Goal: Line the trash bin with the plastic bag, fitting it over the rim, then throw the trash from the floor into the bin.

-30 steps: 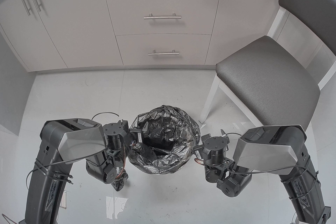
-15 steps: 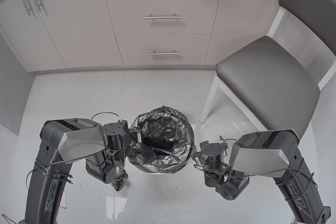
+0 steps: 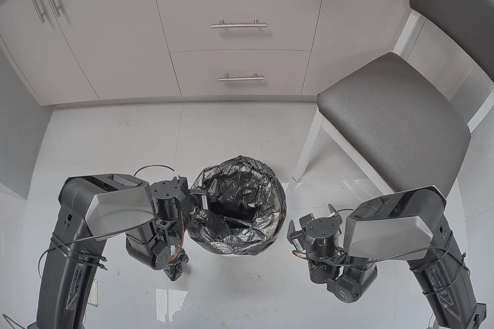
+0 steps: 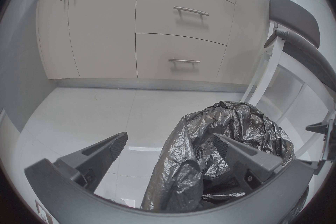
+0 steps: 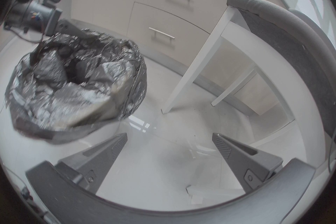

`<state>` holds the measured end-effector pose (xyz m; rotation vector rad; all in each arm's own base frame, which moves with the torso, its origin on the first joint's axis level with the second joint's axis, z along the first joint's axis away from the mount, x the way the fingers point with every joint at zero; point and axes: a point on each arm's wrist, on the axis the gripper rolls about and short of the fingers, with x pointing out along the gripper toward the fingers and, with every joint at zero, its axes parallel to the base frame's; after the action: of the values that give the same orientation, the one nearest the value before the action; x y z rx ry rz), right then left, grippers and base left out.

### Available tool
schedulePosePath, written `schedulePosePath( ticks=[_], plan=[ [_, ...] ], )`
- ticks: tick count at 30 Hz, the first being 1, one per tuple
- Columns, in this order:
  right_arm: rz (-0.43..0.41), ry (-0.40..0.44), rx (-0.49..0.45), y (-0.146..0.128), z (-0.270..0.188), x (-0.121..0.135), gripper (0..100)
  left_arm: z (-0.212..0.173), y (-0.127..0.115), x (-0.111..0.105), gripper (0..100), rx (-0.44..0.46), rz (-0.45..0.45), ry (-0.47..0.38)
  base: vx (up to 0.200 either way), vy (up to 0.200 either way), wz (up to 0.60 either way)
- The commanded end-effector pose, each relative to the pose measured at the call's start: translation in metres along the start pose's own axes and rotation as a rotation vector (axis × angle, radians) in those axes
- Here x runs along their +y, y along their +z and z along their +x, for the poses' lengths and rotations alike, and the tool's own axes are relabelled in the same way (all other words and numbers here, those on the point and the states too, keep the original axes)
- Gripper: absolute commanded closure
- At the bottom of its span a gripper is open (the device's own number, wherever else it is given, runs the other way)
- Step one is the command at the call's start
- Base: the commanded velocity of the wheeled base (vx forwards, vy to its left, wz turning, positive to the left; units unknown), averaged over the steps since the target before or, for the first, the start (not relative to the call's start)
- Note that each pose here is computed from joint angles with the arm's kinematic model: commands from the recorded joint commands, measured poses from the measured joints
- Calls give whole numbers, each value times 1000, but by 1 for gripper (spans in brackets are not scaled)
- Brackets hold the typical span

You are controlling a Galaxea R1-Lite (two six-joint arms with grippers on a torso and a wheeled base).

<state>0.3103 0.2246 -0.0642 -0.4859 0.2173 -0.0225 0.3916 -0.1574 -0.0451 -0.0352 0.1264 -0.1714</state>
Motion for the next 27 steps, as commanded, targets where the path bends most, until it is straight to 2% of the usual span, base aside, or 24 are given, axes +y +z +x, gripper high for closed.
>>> schedulePosePath(
  ticks=[1, 4, 6, 12, 15, 18, 24, 27],
  plan=[
    [-47, 43, 11, 8, -35, -15, 0, 0, 0, 0, 0, 0, 0, 0, 0, 0, 0],
    [-47, 62, 15, 10, -47, -19, 0, 0, 0, 0, 0, -2, -5, 1, 0, 0, 0],
    [-34, 103, -16, 20, -63, -15, 0, 1, 1, 0, 0, -5, -33, 1, 0, 0, 0],
    [-10, 124, -68, 30, -59, 0, 0, 4, 4, 1, 0, -18, -32, 4, 0, 0, 0],
    [1, 127, -85, 34, -58, 4, 0, 8, 6, 5, 0, -29, 10, 16, 0, 0, 0],
    [3, 124, -83, 34, -58, 4, 0, 11, 9, 7, 0, -43, 100, 3, 0, 0, 0],
    [11, 119, -79, 33, -58, 3, 0, 12, 10, 10, 0, 37, 132, -103, 0, 0, 0],
    [10, 118, -77, 33, -58, 4, 0, 15, 10, 13, 0, 73, 134, -108, 0, 0, 0]
  ],
)
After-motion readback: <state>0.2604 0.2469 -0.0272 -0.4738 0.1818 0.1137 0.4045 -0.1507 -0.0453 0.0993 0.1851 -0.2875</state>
